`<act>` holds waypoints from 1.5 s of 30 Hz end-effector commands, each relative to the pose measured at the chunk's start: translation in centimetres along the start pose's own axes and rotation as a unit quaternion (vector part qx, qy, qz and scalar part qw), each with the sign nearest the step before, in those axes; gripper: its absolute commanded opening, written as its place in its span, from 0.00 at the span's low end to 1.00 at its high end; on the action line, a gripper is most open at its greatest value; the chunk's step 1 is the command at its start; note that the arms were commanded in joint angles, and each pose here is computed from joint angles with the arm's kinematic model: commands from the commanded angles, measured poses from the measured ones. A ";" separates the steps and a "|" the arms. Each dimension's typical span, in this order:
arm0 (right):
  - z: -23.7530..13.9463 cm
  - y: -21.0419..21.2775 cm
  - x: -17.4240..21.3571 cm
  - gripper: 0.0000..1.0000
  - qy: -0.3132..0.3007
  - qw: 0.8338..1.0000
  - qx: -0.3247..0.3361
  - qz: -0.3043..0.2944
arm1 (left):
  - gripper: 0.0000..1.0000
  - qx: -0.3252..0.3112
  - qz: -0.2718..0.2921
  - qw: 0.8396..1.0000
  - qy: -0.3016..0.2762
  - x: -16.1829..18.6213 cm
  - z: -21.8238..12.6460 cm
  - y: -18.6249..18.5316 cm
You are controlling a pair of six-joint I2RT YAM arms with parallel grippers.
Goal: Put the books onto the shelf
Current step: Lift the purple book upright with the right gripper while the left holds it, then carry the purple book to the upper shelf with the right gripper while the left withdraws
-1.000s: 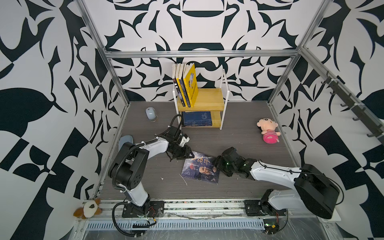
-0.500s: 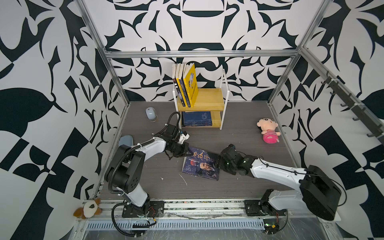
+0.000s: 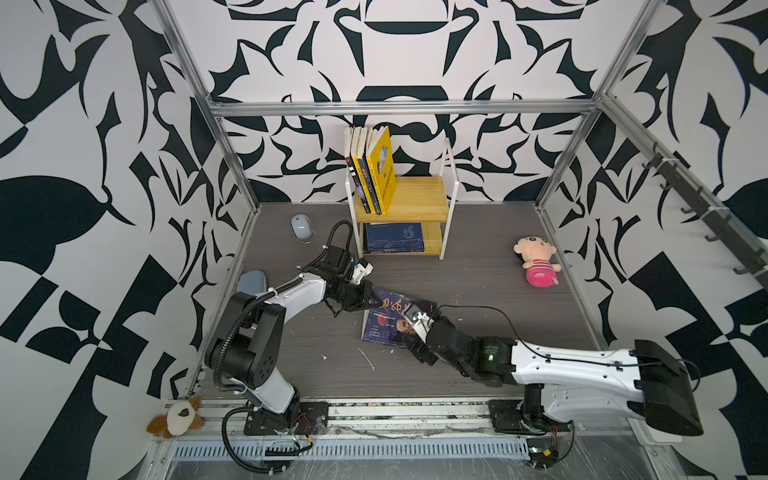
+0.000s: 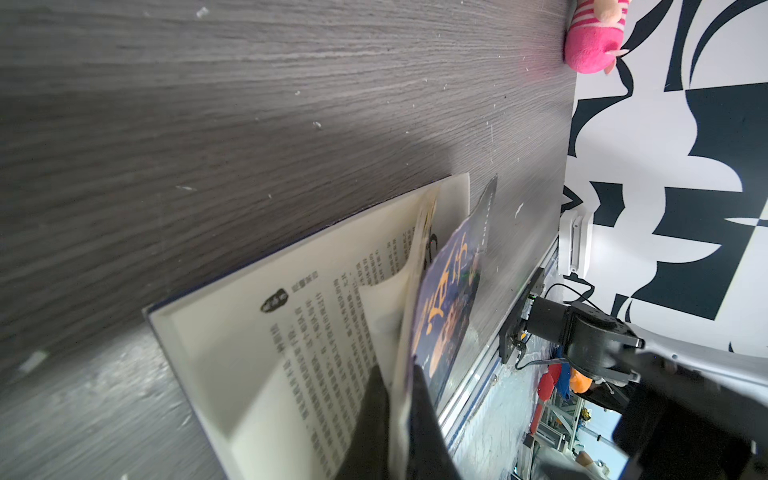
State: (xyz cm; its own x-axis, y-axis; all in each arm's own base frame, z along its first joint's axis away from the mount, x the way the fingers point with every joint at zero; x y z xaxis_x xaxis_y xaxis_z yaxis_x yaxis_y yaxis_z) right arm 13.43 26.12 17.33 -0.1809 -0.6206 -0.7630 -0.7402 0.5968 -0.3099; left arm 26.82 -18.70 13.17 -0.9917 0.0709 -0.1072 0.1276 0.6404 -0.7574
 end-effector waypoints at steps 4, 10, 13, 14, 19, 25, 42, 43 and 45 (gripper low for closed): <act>1.9 2.5 -1.5 0.73 -0.047 0.977 0.027 -0.208 | 0.00 0.017 -0.008 1.000 0.000 -0.1 -0.8 -0.9; 4.5 5.2 -0.5 0.74 -0.019 0.959 0.050 -0.279 | 0.00 0.014 -0.014 1.000 0.004 -0.2 -0.7 -0.8; 5.7 6.0 -0.1 0.75 -0.009 0.953 0.059 -0.296 | 0.00 0.014 -0.018 1.000 0.005 -0.1 -0.6 -0.7; 6.0 6.1 -0.1 0.75 -0.007 0.953 0.067 -0.296 | 0.00 0.013 -0.018 1.000 0.005 -0.1 -0.6 -0.7; 7.9 6.0 -0.1 0.69 0.012 0.939 0.138 -0.316 | 0.00 0.014 -0.017 1.000 0.004 -0.1 -0.7 -0.7; 8.4 5.7 -0.5 0.00 -0.002 0.920 0.209 -0.331 | 0.03 0.010 -0.016 1.000 -0.003 0.0 -1.0 -0.8; 3.4 2.2 -6.3 0.00 -0.134 0.948 0.206 -0.204 | 0.99 -0.064 0.038 0.963 -0.260 -2.1 -14.2 0.3; 3.1 1.4 -6.9 0.00 -0.142 0.952 0.202 -0.182 | 0.99 -0.076 0.040 0.958 -0.273 -2.0 -14.9 0.8; 2.0 -0.1 -8.0 0.00 -0.164 0.959 0.190 -0.135 | 1.00 -0.096 0.044 0.949 -0.297 -1.6 -16.0 1.4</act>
State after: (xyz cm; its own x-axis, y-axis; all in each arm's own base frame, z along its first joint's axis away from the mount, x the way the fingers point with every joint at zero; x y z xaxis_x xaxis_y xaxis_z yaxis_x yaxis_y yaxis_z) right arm 15.18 32.44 16.99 0.2674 -0.7970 -0.5415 -0.4343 0.4020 -0.8061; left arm 29.00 -7.18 22.63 -0.8257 -0.2830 -0.4879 0.1429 0.7319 -0.6663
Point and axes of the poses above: each gripper's point midway between its finger pads, its own z axis out along the fingers, its own y axis along the line the jaws close on, x = y × z, the point moved 7 cm from there along -z, back along the fingers, and after that the axes turned 3 degrees about -z, right-handed, at the moved point
